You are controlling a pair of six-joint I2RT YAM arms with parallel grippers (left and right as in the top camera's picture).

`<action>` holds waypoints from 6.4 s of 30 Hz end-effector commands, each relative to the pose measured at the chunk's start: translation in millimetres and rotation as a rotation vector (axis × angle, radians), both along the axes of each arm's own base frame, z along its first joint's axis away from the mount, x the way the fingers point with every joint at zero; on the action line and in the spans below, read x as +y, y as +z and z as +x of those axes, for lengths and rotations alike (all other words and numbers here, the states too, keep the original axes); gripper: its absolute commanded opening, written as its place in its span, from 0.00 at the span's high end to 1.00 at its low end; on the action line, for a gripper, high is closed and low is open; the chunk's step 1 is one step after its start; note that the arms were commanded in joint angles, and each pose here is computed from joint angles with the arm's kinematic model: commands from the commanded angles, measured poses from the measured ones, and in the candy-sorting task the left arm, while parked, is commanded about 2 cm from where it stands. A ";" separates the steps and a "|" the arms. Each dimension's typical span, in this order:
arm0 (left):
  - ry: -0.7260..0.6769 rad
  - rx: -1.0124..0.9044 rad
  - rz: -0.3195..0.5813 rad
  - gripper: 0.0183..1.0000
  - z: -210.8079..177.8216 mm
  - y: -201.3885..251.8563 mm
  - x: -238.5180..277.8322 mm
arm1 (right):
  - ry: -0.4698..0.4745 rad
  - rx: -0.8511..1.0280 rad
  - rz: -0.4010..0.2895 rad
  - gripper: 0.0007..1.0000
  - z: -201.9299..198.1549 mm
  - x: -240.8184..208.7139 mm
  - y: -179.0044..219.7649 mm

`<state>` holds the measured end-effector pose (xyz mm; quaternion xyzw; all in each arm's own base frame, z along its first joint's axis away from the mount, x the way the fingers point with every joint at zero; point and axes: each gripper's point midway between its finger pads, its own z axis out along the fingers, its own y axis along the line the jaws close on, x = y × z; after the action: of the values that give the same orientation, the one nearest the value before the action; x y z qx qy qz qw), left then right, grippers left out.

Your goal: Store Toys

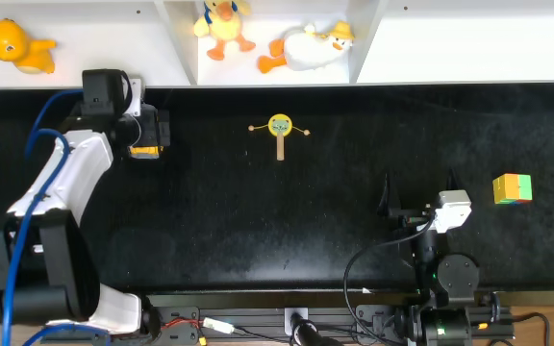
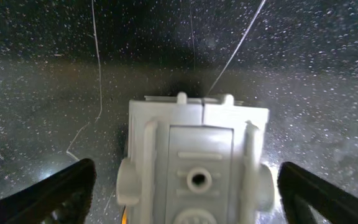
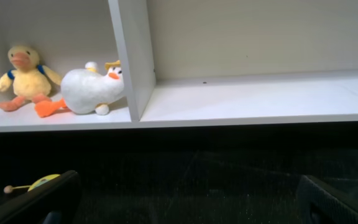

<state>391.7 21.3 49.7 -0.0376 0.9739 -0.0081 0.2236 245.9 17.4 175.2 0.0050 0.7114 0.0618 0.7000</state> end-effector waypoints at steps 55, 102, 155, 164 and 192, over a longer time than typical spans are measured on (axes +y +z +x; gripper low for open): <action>0.034 -0.352 0.155 0.63 36.6 121.4 19.6 | -0.011 0.000 -0.005 0.01 0.4 -2.0 -3.6; 0.027 -0.627 0.085 0.69 113.7 127.8 34.6 | -0.011 0.000 -0.005 0.01 0.4 -2.0 -3.6; -0.009 -0.594 0.060 0.00 106.4 147.2 24.4 | -0.011 0.000 -0.005 0.00 0.4 -2.0 -3.6; 0.008 -0.520 0.115 0.00 75.0 159.8 14.2 | -0.011 0.000 -0.005 0.00 0.4 -2.0 -3.6; 0.059 -0.440 0.117 0.00 -62.6 222.8 -1.9 | -0.011 0.000 -0.005 0.00 0.4 -2.0 -3.6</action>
<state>338.9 16.2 256.4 -0.0334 0.9098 0.0460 0.4112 245.9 17.4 175.3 0.0041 0.7113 0.0610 0.7002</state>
